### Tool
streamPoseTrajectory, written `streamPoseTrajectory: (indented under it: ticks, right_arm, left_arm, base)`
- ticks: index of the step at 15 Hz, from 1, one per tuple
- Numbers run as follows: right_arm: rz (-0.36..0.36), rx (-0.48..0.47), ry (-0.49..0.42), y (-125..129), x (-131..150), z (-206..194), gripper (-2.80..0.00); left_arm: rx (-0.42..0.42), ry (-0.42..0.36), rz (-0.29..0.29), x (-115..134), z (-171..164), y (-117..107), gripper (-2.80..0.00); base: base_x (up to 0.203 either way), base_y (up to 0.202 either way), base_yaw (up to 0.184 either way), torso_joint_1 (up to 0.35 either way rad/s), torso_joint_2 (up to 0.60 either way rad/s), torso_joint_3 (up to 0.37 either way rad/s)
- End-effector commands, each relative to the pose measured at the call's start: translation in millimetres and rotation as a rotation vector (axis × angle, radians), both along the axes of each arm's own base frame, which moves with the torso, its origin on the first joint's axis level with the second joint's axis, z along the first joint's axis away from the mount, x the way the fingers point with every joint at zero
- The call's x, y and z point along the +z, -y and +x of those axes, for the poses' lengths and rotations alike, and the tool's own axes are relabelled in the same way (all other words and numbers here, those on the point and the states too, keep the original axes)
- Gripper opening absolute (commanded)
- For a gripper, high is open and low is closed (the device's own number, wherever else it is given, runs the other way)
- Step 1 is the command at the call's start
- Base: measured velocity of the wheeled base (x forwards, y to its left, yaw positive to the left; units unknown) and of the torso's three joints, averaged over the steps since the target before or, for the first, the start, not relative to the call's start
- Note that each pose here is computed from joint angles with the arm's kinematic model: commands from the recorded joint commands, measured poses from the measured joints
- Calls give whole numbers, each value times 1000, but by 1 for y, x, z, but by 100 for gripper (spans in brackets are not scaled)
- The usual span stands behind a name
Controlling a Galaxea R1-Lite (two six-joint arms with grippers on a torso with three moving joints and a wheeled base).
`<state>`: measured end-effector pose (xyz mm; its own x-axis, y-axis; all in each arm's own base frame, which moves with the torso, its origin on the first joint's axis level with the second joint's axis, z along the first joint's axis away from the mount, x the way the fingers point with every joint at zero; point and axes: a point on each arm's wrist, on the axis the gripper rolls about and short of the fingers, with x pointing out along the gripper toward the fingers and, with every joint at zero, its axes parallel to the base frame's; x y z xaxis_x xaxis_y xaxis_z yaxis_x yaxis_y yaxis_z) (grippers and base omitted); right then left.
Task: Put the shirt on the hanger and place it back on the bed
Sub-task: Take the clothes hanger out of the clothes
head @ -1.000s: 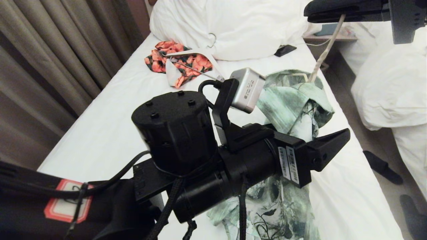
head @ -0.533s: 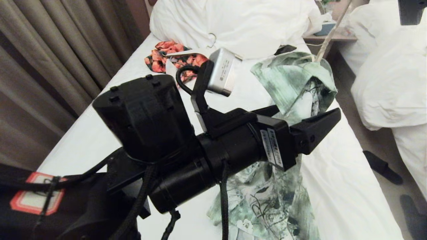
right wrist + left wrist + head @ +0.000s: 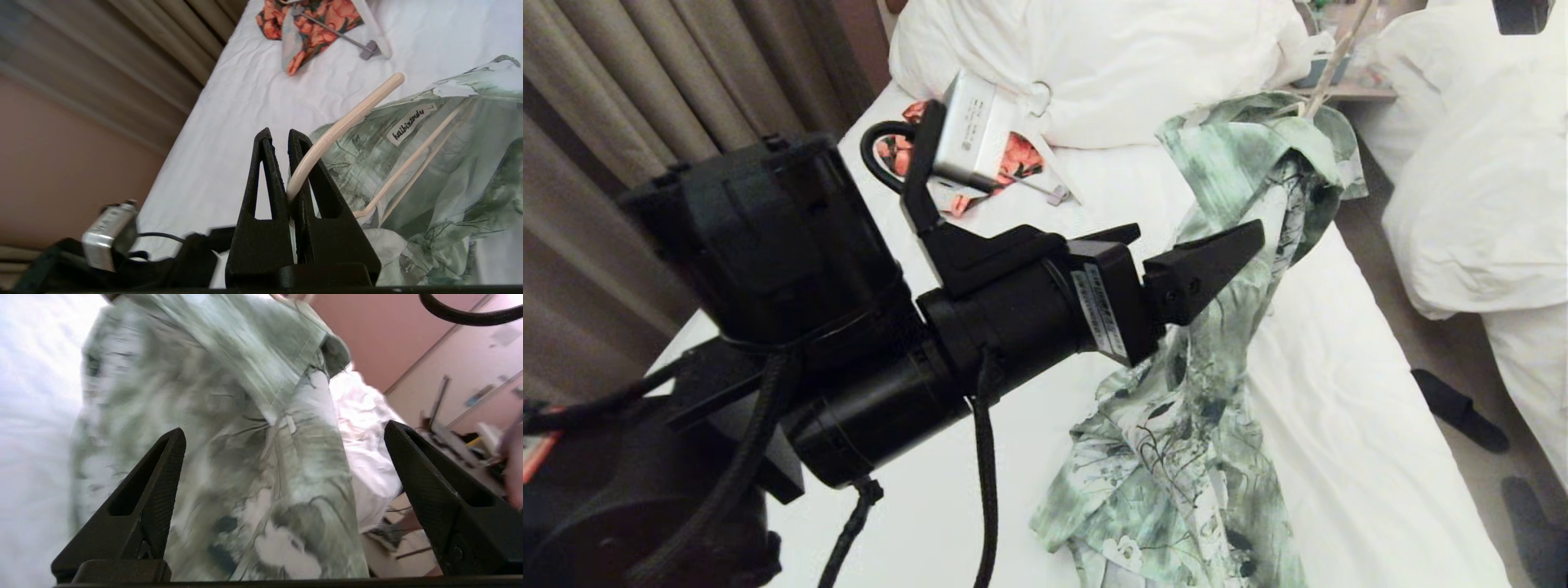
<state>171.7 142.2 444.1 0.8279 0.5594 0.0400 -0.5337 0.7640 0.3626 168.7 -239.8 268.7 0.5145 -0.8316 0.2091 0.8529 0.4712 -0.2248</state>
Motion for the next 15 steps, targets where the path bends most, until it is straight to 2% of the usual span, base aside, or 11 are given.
streamPoseTrajectory:
  ticks: [1, 4, 7, 8, 11, 13, 15]
  right_arm:
    - [-2, -17, -7, 1, -1, 4, -280]
    - [-7, -82, -24, -1, -6, 14, -280]
    - [58, -174, 18, -12, -7, 29, -280]
    - [73, -181, 31, -18, -8, 31, -280]
    - [120, -184, 77, -33, -10, 42, -280]
    - [152, -188, 124, -46, -10, 48, -280]
    - [150, -185, 171, -52, -9, 50, -280]
  left_arm:
    - [30, 4, -2, 6, -2, -18, -280]
    - [53, -15, 23, 1, -4, -24, -280]
    - [121, -45, 39, -1, -4, -15, -280]
    - [124, -52, 50, -2, -6, -10, -280]
    - [141, 0, 102, -5, -4, 1, -280]
    - [162, 4, 91, -2, -2, 8, -280]
    - [166, 14, 77, 3, -2, 8, -280]
  base:
    - [0, 0, 0, 0, 0, 0]
    - [0, 0, 0, 0, 0, 0]
    - [0, 0, 0, 0, 0, 0]
    - [0, 0, 0, 0, 0, 0]
    - [0, 0, 0, 0, 0, 0]
    - [0, 0, 0, 0, 0, 0]
    - [0, 0, 0, 0, 0, 0]
